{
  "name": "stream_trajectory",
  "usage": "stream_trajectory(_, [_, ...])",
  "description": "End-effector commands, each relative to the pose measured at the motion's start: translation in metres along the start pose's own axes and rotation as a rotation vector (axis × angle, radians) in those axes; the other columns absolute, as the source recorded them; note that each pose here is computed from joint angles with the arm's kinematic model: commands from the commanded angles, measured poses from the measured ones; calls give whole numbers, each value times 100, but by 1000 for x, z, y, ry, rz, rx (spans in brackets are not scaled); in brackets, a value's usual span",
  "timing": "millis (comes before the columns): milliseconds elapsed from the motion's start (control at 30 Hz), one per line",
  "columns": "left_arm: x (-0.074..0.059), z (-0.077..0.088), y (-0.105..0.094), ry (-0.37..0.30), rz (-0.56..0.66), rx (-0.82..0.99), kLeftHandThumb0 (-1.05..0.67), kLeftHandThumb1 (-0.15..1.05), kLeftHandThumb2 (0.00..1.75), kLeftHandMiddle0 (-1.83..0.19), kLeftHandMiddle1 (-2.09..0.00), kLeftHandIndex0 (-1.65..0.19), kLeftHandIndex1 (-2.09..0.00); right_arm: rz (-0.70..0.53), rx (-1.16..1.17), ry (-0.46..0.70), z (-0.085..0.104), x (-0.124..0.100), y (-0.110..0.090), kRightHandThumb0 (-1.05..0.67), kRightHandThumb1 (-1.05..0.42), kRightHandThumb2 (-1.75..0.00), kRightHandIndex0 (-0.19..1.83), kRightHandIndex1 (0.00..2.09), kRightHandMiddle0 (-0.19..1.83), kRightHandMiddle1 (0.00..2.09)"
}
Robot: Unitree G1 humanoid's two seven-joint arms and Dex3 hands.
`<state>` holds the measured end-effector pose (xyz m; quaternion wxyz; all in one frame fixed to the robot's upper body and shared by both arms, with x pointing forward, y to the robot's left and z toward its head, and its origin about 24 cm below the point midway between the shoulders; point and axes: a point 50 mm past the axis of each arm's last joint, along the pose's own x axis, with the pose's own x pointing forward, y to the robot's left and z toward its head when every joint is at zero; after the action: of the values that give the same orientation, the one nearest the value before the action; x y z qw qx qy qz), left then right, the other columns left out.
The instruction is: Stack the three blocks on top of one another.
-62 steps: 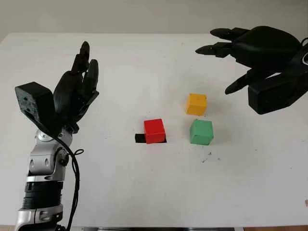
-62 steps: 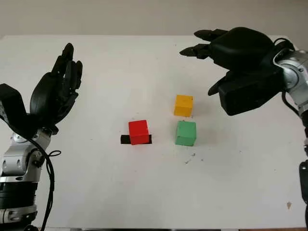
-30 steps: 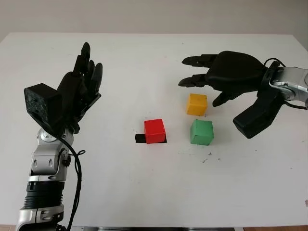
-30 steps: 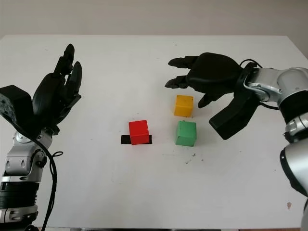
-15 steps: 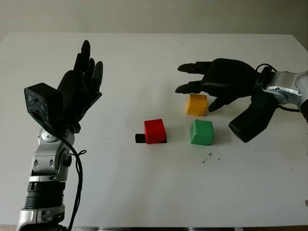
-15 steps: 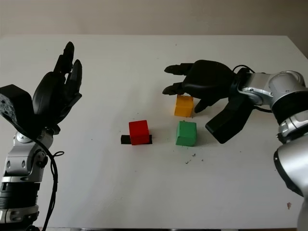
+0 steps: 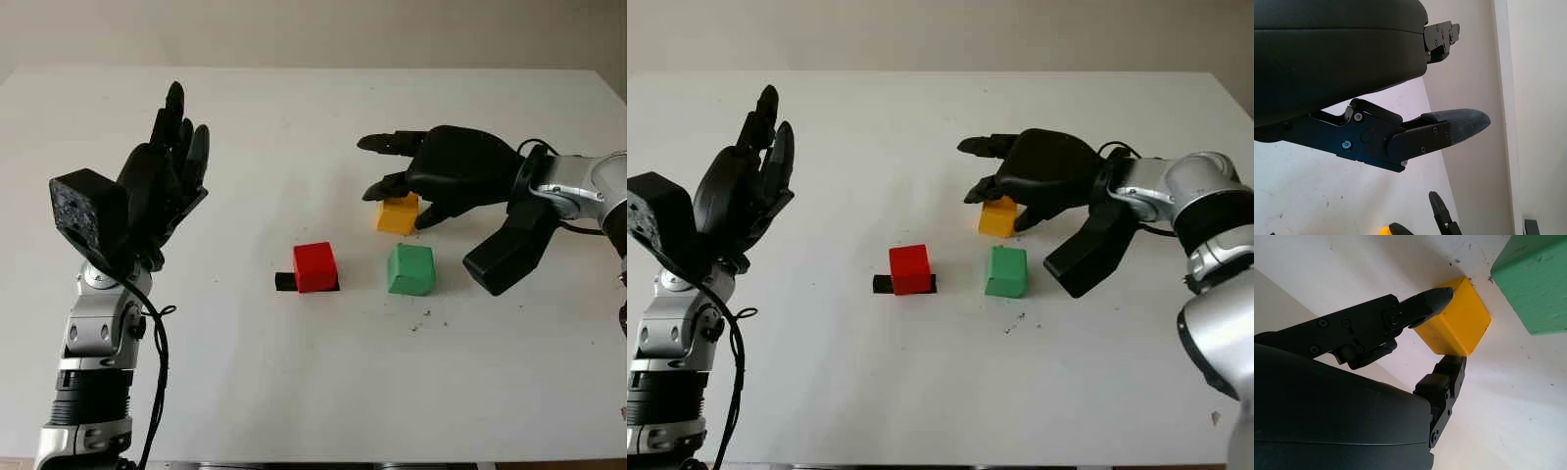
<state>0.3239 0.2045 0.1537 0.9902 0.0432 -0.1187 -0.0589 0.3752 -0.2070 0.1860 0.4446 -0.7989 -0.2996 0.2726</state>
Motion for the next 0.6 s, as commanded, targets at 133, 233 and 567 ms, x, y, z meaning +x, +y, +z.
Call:
stream_trajectory(133, [-1, 1, -2, -5, 2, -6, -64, 105, 59, 19, 0, 19, 0, 8, 6, 9, -1, -1, 2, -39, -100, -5, 20, 6, 40, 126])
stream_trajectory(233, [-1, 1, -2, -4, 2, -2, -62, 105, 61, 19, 0, 19, 0, 9, -1, 16, -2, -1, 1, -40, -100, -5, 20, 6, 37, 129])
stream_trajectory(567, [-1, 0, -2, -2, 1, -2, -63, 105, 60, 19, 0, 19, 0, 8, 14, 51, -8, -1, -4, -42, -99, -5, 20, 5, 36, 133])
